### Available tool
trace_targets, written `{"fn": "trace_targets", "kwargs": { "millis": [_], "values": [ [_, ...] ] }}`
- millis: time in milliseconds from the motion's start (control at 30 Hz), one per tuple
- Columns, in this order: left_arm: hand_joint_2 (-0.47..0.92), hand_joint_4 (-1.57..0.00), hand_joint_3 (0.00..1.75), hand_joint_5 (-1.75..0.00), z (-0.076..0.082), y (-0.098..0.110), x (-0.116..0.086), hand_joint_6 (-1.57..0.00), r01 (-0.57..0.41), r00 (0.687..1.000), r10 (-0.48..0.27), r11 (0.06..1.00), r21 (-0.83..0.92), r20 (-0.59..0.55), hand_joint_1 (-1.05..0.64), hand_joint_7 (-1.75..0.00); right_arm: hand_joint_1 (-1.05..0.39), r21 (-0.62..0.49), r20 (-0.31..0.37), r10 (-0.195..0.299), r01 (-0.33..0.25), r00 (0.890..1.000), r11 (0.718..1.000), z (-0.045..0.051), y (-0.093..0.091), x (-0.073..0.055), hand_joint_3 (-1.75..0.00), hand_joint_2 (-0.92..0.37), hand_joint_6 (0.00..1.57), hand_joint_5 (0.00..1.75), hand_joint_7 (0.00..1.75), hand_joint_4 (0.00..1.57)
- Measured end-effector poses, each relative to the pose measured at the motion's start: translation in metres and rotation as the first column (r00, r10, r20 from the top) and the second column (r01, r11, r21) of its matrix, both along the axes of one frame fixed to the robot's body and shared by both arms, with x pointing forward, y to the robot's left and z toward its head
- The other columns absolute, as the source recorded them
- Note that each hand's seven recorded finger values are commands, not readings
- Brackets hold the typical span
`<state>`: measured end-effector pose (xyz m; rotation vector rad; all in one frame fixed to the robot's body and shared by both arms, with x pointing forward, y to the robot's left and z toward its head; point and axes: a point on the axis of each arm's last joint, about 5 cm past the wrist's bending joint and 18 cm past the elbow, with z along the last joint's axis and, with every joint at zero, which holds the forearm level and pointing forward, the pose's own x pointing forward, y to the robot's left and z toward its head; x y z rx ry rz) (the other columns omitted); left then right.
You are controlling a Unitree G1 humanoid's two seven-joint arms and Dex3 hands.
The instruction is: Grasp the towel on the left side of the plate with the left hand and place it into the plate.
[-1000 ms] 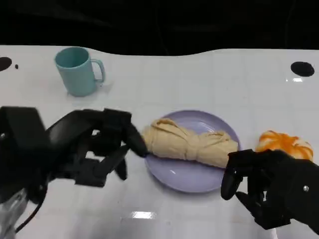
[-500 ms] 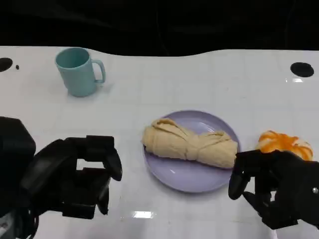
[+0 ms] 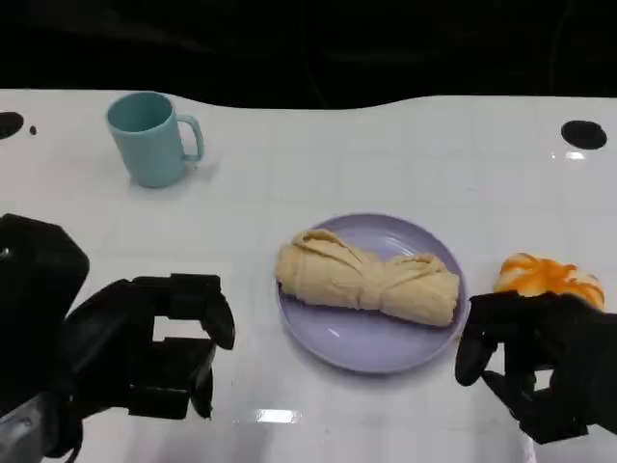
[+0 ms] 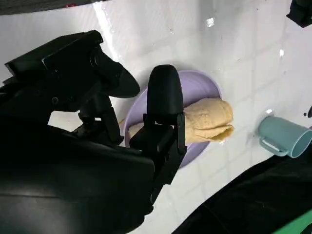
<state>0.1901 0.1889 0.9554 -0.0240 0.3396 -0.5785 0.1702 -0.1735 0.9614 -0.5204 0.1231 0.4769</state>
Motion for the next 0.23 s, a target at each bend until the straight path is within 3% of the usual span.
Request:
{"fn": "trace_targets", "kwargs": {
  "millis": [233],
  "values": [
    [0.46, -0.86, 1.41, -1.75, -0.0010, -0.0017, 0.0030, -0.80, 0.014, 1.000, -0.013, 1.000, 0.009, -0.010, -0.04, -1.59, 0.00, 0.001, 0.001, -0.006, 0.006, 1.000, 1.000, 0.0003, -0.0015, 0.0003, -1.08, -0.57, 0.70, 1.75, 1.43, 0.73]
  ]
}}
